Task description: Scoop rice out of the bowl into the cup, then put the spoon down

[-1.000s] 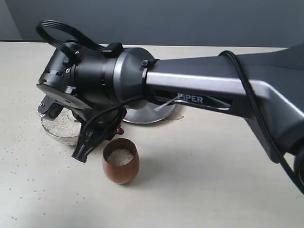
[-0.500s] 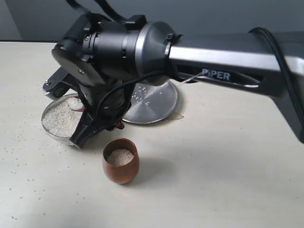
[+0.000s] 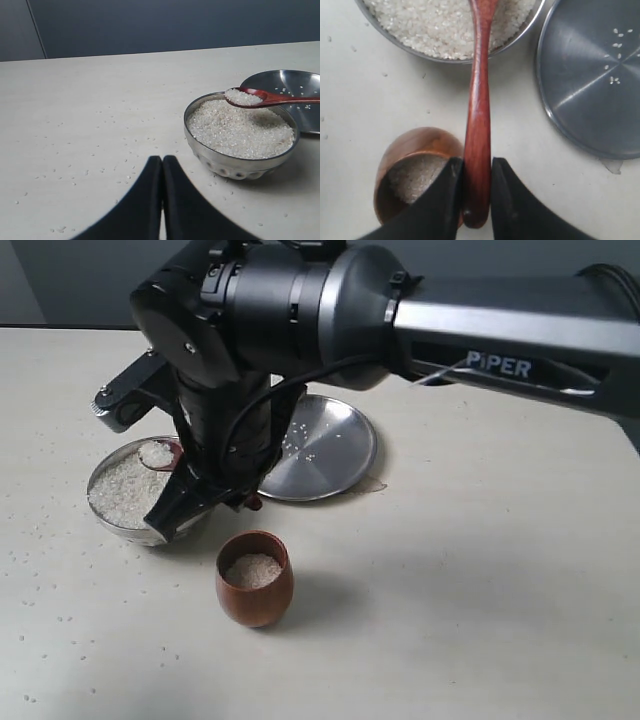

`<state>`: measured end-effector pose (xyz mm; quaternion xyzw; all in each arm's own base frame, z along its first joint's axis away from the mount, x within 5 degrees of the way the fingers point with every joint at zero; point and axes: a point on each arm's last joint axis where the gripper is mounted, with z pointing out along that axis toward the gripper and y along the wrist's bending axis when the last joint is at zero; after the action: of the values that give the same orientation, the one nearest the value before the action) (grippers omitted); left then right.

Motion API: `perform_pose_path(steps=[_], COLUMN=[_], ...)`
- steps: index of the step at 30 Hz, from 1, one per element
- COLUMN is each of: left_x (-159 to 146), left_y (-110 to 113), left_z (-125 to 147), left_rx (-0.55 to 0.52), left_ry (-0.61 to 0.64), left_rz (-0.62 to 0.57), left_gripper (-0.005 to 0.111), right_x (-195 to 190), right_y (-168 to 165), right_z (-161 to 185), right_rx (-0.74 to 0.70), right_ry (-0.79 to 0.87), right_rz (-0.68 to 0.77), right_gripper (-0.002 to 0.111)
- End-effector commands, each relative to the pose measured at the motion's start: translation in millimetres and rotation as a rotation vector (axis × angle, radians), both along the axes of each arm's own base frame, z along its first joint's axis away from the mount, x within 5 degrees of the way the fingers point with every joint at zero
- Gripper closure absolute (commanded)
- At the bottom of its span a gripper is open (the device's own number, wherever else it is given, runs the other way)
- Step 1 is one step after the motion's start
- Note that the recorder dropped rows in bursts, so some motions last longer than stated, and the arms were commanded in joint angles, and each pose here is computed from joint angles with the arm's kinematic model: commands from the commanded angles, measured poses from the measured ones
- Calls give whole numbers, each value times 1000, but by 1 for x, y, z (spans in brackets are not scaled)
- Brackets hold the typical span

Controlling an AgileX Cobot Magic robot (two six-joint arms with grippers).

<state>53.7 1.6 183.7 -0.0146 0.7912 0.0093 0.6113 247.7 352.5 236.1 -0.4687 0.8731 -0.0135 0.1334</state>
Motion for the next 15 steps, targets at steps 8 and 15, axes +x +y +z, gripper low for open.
perform_pose_path(steps=[8,15], left_x=[0,0], left_y=[0,0], left_z=[-1,-1], left_rx=[-2,-2], left_ry=[-8,-8], left_rz=[4,4], left_gripper=[106,106], right_x=[-5,-8], right_y=[-10,-15], right_z=[33,41], right_rx=[58,43], right_ry=[-30,-25], right_rz=[4,9], right_gripper=[109,109])
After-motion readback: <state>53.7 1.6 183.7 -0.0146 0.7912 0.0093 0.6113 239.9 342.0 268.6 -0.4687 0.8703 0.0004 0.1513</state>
